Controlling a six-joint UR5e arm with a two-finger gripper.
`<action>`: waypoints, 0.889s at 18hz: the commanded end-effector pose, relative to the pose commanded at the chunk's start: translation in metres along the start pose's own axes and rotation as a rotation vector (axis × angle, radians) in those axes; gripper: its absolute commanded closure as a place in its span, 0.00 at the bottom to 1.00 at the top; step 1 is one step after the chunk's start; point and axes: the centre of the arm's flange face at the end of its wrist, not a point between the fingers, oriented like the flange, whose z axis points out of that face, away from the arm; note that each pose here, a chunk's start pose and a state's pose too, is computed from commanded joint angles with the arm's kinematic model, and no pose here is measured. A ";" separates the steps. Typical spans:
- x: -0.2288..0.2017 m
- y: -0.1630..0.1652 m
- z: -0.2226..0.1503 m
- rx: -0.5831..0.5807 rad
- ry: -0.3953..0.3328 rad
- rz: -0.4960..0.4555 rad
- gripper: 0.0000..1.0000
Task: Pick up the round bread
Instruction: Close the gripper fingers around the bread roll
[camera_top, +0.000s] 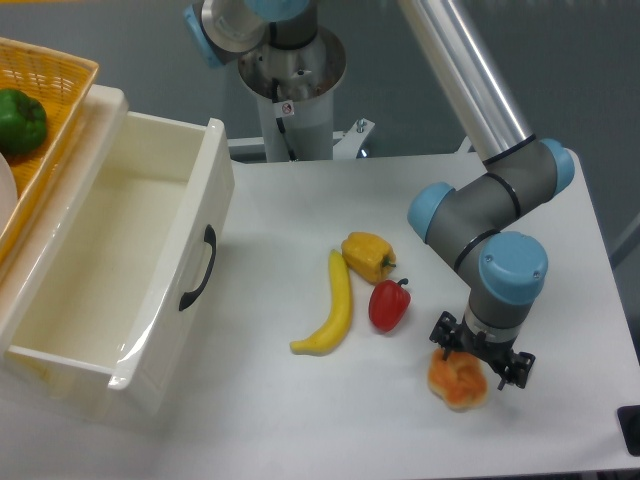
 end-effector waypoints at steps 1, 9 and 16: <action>0.001 0.003 -0.002 -0.001 0.001 -0.002 0.00; 0.005 -0.001 0.005 -0.002 0.013 -0.015 0.22; 0.006 -0.006 0.003 -0.002 0.007 -0.007 0.93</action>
